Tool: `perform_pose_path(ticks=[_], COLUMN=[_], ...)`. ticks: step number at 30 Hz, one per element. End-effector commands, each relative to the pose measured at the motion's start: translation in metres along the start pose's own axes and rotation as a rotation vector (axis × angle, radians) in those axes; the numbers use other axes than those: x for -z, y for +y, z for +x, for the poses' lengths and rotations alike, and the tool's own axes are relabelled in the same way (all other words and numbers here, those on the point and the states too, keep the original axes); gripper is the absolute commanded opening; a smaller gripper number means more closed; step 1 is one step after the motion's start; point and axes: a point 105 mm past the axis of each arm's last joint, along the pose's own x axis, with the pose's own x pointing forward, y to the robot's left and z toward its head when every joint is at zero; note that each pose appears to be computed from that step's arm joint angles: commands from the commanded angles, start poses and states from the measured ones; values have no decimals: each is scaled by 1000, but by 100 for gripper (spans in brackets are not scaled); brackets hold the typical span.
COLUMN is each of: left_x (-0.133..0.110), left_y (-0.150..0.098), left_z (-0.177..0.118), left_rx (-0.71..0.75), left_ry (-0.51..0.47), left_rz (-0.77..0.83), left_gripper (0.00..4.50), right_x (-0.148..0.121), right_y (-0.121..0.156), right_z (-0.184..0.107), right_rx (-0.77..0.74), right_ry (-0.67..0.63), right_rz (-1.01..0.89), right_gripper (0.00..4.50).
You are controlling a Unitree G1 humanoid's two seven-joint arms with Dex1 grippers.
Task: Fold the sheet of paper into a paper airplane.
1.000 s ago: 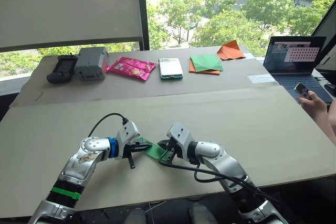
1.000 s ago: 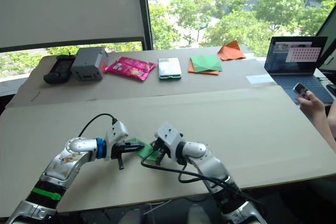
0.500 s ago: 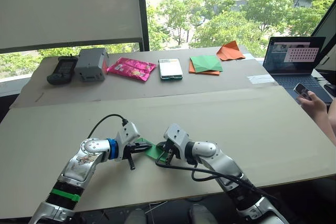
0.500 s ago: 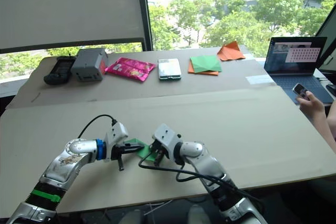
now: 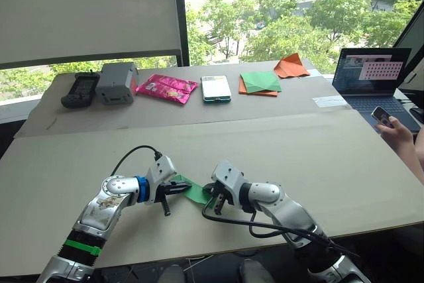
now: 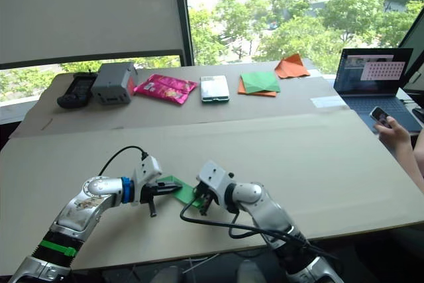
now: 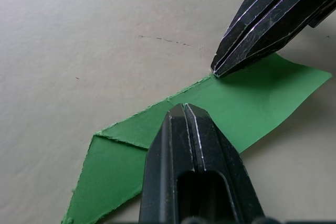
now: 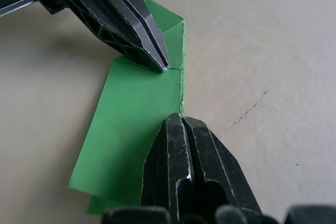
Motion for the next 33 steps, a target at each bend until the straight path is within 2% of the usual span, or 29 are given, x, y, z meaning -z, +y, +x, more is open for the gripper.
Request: perform_pose_path(ticks=[1, 15, 25, 33], left_x=[11, 11, 11, 10], left_y=[-1, 0, -1, -2], left_z=[-1, -1, 0, 1], left_rx=[0, 4, 7, 11], left_ry=[55, 58, 53, 50], left_rz=[1, 3, 2, 2], left_gripper=[0, 0, 0, 0], right_x=[35, 62, 52, -42], right_y=[7, 11, 6, 7], right_z=[-5, -34, -44, -53], right_rx=[-11, 14, 40, 10], right_ry=[133, 214, 205, -211], right_rz=[65, 140, 112, 10], right_gripper=[3, 3, 3, 3])
